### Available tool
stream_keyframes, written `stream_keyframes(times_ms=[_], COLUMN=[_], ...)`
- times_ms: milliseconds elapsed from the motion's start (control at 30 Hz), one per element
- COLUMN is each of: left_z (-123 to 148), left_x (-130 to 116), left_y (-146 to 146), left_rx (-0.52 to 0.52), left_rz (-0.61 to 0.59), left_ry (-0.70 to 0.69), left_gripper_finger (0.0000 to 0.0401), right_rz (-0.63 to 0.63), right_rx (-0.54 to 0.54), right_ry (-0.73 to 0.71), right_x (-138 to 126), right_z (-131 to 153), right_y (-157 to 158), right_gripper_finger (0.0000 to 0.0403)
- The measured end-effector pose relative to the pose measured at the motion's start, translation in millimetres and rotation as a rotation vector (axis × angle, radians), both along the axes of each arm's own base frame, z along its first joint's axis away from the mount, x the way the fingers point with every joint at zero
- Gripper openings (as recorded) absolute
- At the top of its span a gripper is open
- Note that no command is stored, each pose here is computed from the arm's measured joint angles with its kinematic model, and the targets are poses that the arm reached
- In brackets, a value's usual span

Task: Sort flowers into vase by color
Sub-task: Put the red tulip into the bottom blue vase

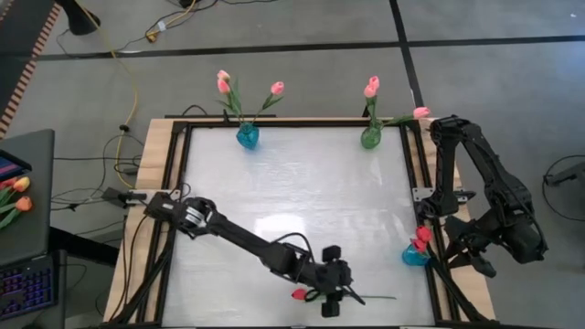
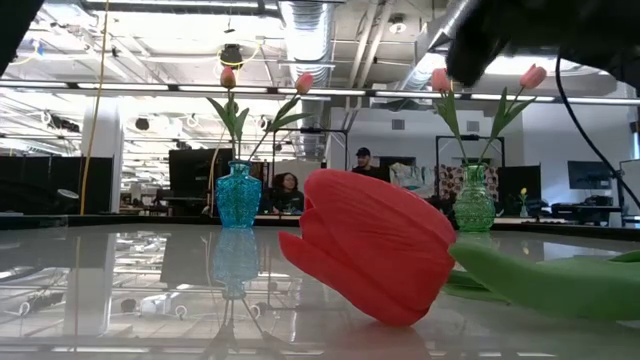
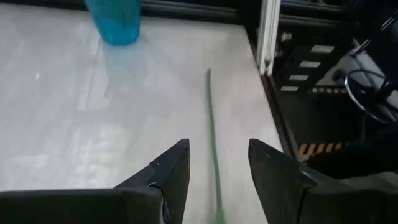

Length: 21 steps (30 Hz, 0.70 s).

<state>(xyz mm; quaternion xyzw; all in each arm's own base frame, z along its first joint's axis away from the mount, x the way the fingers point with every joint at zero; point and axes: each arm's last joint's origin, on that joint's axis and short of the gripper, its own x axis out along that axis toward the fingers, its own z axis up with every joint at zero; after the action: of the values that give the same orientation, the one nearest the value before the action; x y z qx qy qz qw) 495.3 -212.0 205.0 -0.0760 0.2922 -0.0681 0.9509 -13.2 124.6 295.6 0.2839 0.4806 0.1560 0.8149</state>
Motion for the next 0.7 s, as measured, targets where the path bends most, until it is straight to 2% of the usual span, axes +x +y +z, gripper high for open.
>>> stream_keyframes(times_ms=[67,133,167,400,500,700], left_z=[-14,-28,-35,-70,-75,-74], left_x=[5,4,8,11,13,13], left_y=[-3,-2,-4,-8,-9,-12], left_rx=[-0.019,0.011,0.005,-0.005,0.021,-0.012], left_rz=[0.004,0.008,0.001,0.01,0.032,-0.032], left_ry=[-0.004,0.044,0.023,0.07,0.046,0.046], left_gripper_finger=[0.0151,0.0151,0.0151,0.0151,0.0151,0.0151], right_rz=[0.0,0.007,0.006,0.018,0.029,0.066], right_rx=[0.0,-0.006,-0.012,-0.023,-0.034,-0.054], right_ry=[-0.008,-0.019,-0.023,-0.035,-0.044,-0.05], right_x=[1,1,1,1,1,-1], right_z=[0,0,0,0,-1,-2], right_y=[1,2,2,2,4,5], right_gripper_finger=[0.0152,0.0152,0.0152,0.0152,0.0152,0.0152])
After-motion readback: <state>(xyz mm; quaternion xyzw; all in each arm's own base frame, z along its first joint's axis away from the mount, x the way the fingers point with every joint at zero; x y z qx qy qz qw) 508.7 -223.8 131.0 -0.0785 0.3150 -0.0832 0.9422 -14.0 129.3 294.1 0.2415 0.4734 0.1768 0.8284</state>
